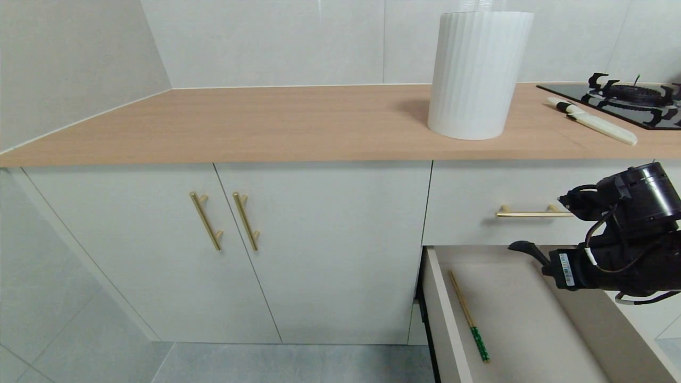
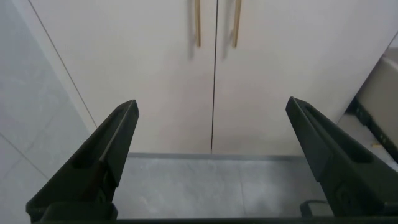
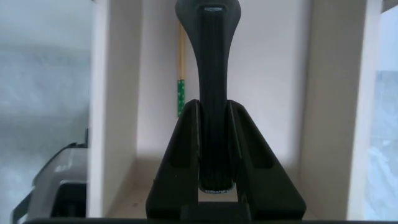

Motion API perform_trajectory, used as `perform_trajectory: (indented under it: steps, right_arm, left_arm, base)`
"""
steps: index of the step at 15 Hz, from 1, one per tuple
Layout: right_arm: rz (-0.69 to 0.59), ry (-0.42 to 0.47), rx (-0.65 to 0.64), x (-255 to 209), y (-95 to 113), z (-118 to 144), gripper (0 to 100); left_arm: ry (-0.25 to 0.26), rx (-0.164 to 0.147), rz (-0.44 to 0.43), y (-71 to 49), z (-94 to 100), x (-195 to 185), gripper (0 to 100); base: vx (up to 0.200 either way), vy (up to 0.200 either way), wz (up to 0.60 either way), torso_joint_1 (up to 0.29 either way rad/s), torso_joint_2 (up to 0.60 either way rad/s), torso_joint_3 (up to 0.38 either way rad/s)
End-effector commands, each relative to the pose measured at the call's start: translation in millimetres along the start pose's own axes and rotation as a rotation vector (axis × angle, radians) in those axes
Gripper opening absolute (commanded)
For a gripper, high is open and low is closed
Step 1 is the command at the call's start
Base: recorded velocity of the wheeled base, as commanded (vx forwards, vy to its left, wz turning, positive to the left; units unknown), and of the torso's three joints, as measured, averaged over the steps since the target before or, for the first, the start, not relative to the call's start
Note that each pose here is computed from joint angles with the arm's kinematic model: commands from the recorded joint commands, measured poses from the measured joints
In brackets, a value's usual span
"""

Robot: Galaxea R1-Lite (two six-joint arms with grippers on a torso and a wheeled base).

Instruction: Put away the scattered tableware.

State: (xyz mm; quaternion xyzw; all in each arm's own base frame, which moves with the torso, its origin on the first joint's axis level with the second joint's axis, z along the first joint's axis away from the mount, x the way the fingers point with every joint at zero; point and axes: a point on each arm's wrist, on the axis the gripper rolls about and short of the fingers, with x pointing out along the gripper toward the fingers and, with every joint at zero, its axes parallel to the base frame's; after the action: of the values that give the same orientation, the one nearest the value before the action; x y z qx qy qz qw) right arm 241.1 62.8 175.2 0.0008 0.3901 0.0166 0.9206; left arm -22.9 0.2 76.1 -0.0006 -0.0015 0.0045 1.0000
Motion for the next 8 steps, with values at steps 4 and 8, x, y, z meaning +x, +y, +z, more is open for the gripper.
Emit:
perform_trajectory:
  steps: [4, 8]
  right_arm:
    - [-0.006, 0.037, -0.007, 10.5, 1.4, -3.2, 0]
    - [-0.011, 0.073, -0.011, 22.1, 2.9, -5.3, 0]
  left_arm:
    - [0.000, 0.000, 0.000, 0.0, 0.2, 0.1, 100]
    - [0.000, 0.000, 0.000, 0.0, 0.2, 0.1, 100]
  base:
    - [0.000, 0.000, 0.00, -0.054, 0.17, 0.112]
    - [0.000, 0.000, 0.00, 0.000, 0.00, 0.000]
